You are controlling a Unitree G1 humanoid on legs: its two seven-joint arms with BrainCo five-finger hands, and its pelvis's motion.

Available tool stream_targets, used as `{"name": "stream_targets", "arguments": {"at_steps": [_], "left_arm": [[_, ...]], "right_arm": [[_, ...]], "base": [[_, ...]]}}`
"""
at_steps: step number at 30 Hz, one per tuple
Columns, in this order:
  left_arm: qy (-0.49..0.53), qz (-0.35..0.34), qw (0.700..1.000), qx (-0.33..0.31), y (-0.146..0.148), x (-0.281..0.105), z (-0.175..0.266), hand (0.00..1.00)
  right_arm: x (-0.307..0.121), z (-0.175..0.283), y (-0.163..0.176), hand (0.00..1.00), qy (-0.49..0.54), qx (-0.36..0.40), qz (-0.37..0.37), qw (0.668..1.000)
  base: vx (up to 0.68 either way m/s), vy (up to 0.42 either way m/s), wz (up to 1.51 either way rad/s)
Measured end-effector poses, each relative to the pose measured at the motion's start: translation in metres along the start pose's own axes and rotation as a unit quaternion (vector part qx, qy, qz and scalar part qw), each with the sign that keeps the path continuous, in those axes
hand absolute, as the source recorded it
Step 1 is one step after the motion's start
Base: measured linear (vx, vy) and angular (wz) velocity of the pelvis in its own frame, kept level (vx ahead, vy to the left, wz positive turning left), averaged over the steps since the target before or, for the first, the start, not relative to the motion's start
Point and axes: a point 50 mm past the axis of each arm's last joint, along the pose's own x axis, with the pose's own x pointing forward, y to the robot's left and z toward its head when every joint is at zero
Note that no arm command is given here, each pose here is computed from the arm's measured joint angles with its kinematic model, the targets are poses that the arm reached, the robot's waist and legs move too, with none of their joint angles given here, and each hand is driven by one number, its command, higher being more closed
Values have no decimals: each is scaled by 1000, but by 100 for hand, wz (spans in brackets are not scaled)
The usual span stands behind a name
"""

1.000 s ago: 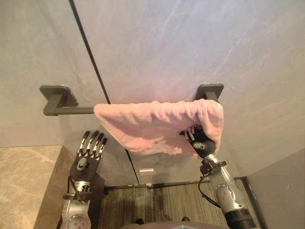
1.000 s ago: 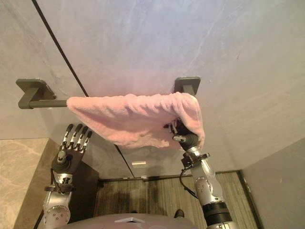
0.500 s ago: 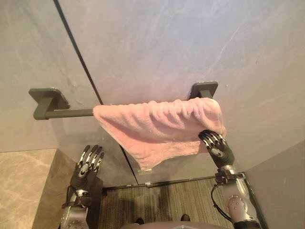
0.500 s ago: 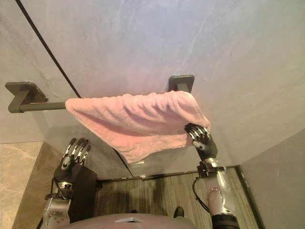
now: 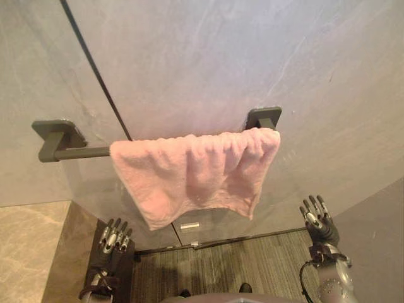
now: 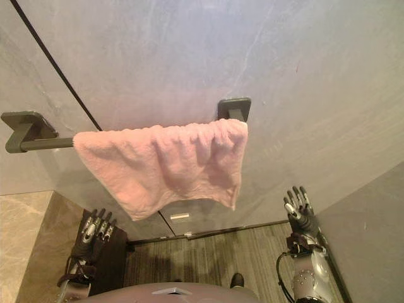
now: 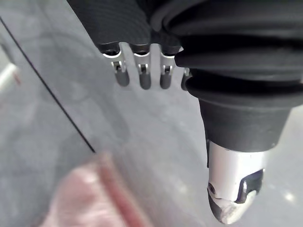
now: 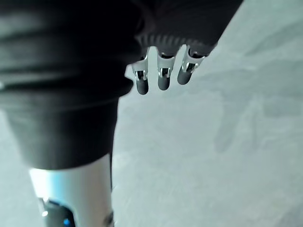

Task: Organize washtable

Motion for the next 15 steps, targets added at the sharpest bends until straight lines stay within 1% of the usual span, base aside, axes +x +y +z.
{"name": "stream_targets", "arguments": {"at_steps": [1, 4, 5, 7, 8, 9, 11, 14, 15], "left_arm": [[15, 13, 1000, 4, 4, -2, -6, 0], [103, 86, 989, 59, 22, -12, -31, 0], [118, 98, 986, 67, 24, -13, -36, 0], [175, 143, 969, 103, 31, -19, -53, 0], [194, 162, 960, 117, 33, -21, -59, 0], [205, 175, 955, 121, 35, -24, -64, 0], [255, 209, 926, 183, 35, -29, -78, 0], [297, 230, 899, 224, 33, -37, -94, 0], [310, 234, 892, 232, 31, -40, -101, 0]], "right_arm": [[-2, -5, -6, 0, 13, -3, -16, 1000], [-19, -40, -34, 0, 97, -5, -103, 990], [-23, -45, -38, 0, 111, -1, -120, 987], [-42, -69, -57, 0, 164, 18, -194, 967], [-50, -76, -62, 0, 181, 28, -219, 958], [-55, -81, -64, 0, 193, 31, -233, 953], [-76, -100, -70, 0, 244, 39, -282, 927], [-94, -117, -70, 0, 293, 37, -315, 902], [-95, -120, -68, 0, 301, 33, -317, 899]], "base": [[7, 4, -3], [1, 2, -4], [-6, 2, -3], [-7, 1, -2], [-10, 1, -4], [-14, 0, -6], [-14, -5, -7], [-27, -4, -12], [-36, -2, -25]]}}
